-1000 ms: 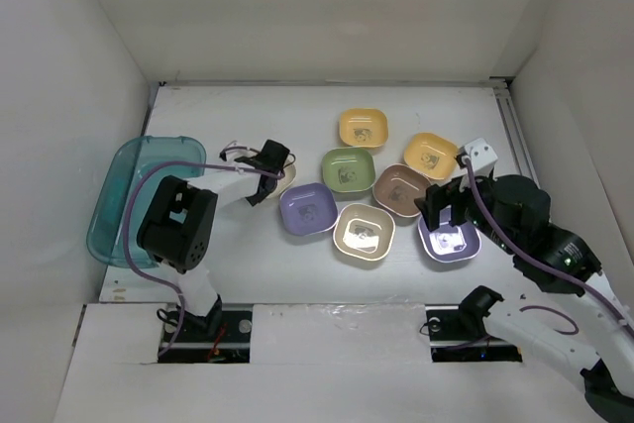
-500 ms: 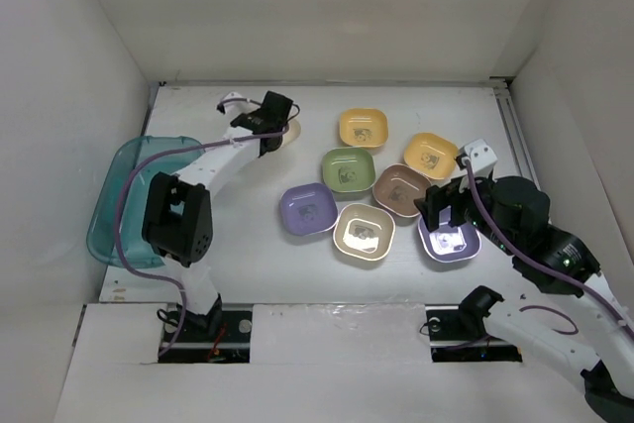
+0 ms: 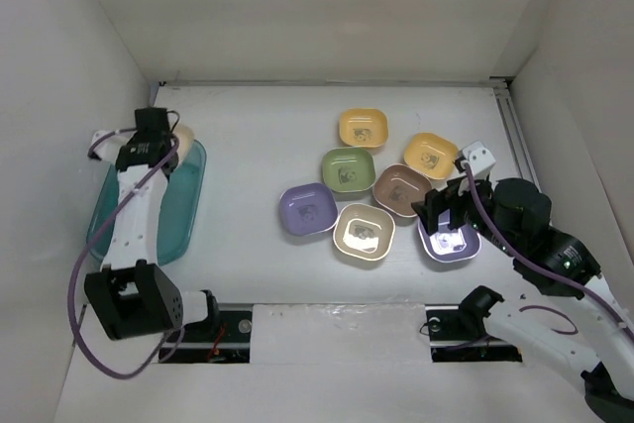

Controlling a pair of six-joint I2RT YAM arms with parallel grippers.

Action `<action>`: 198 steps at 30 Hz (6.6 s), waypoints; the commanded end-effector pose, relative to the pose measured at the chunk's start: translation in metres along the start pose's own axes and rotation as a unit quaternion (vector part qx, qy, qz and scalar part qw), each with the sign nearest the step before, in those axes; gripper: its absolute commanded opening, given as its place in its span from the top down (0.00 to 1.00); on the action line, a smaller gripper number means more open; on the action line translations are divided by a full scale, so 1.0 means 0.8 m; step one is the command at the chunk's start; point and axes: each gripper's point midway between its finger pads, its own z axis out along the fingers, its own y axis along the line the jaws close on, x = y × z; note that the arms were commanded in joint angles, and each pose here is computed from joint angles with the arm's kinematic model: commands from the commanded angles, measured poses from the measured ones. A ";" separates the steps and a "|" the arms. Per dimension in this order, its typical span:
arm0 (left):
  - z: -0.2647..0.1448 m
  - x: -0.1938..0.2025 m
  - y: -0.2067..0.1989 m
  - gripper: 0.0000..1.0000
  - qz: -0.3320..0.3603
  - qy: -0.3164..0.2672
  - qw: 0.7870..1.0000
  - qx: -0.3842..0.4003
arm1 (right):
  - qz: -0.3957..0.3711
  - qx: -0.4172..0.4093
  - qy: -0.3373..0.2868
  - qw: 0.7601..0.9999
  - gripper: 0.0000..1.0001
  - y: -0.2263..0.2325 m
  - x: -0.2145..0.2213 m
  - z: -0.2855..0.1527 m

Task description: Place the plates into the plastic bin on the countertop

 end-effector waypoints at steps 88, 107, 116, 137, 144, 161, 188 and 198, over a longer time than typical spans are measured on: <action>-0.099 0.216 0.060 1.00 0.286 0.039 0.953 0.096 | 0.025 0.012 -0.086 0.996 0.00 -0.005 -0.064 -0.022; 0.049 0.004 0.003 1.00 -0.046 0.026 0.998 0.044 | 0.007 -0.014 -0.074 0.997 0.00 0.010 -0.053 0.012; 0.087 0.028 0.007 1.00 -0.066 0.037 0.997 0.003 | 0.006 -0.020 -0.074 0.997 0.00 0.012 -0.047 0.011; -0.085 0.138 -0.123 0.01 0.136 0.075 0.958 0.242 | 0.019 0.012 -0.079 0.997 0.00 -0.002 -0.053 0.006; -0.158 0.313 -0.165 0.01 0.320 0.174 0.854 0.371 | 0.036 0.046 -0.093 0.994 0.00 -0.019 -0.062 -0.013; -0.120 0.456 -0.172 0.14 0.418 0.226 0.809 0.345 | 0.039 0.058 -0.079 0.994 0.00 -0.025 -0.050 -0.020; -0.052 0.185 -0.117 1.00 0.231 0.077 0.955 0.171 | 0.036 0.048 -0.088 0.994 0.00 -0.021 -0.058 -0.016; 0.025 0.007 -0.023 1.00 0.017 0.033 0.996 0.079 | 0.030 0.027 -0.087 0.995 0.00 -0.011 -0.057 -0.010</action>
